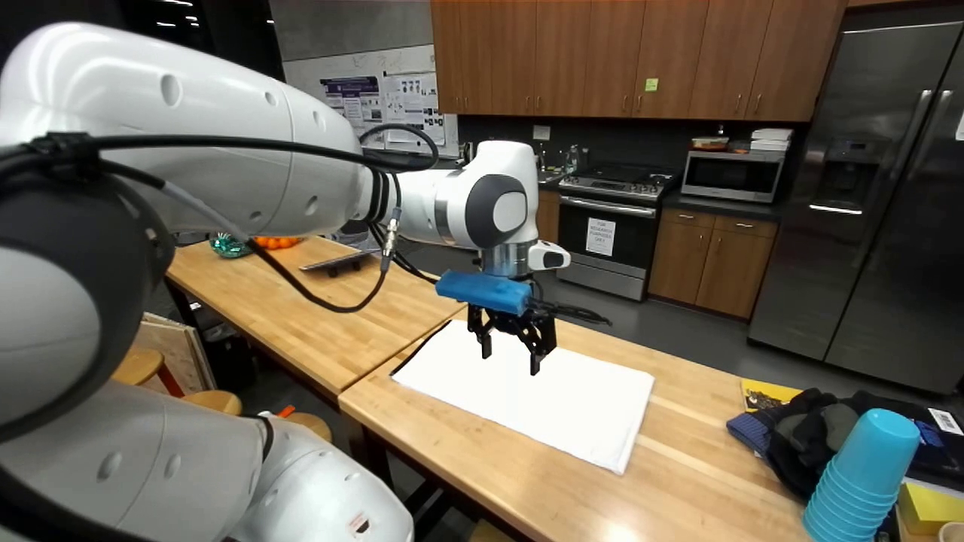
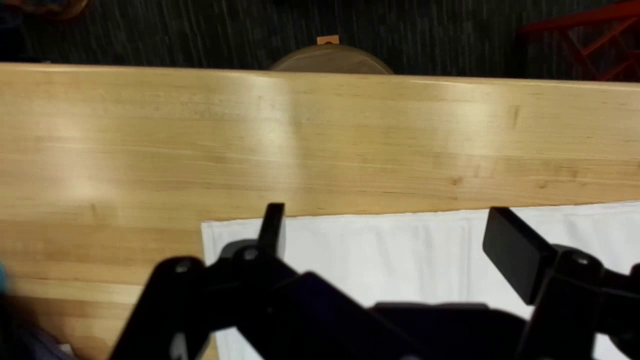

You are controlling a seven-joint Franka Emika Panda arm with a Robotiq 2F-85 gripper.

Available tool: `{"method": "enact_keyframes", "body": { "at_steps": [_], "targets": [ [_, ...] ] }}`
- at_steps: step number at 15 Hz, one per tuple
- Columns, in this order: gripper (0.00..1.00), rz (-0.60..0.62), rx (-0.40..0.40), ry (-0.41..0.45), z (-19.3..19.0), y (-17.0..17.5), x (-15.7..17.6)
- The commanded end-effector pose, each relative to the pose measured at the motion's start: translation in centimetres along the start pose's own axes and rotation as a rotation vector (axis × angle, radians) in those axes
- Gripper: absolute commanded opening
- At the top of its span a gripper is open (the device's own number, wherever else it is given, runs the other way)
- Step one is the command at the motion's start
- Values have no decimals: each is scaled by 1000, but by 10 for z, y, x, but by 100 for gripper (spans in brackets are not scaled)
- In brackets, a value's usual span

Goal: Fold the white towel in half from right to left.

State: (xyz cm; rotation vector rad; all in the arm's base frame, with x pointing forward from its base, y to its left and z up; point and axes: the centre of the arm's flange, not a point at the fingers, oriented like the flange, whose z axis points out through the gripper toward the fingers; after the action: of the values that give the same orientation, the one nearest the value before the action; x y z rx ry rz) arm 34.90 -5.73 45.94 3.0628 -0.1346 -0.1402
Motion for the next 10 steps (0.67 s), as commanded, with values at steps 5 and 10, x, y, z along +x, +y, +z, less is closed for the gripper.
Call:
{"method": "enact_keyframes", "body": {
  "at_steps": [5,10],
  "targets": [
    [100,-24,-100,56,21,78,1],
    [100,-139,-132,42,39,110,23]
  ]
}}
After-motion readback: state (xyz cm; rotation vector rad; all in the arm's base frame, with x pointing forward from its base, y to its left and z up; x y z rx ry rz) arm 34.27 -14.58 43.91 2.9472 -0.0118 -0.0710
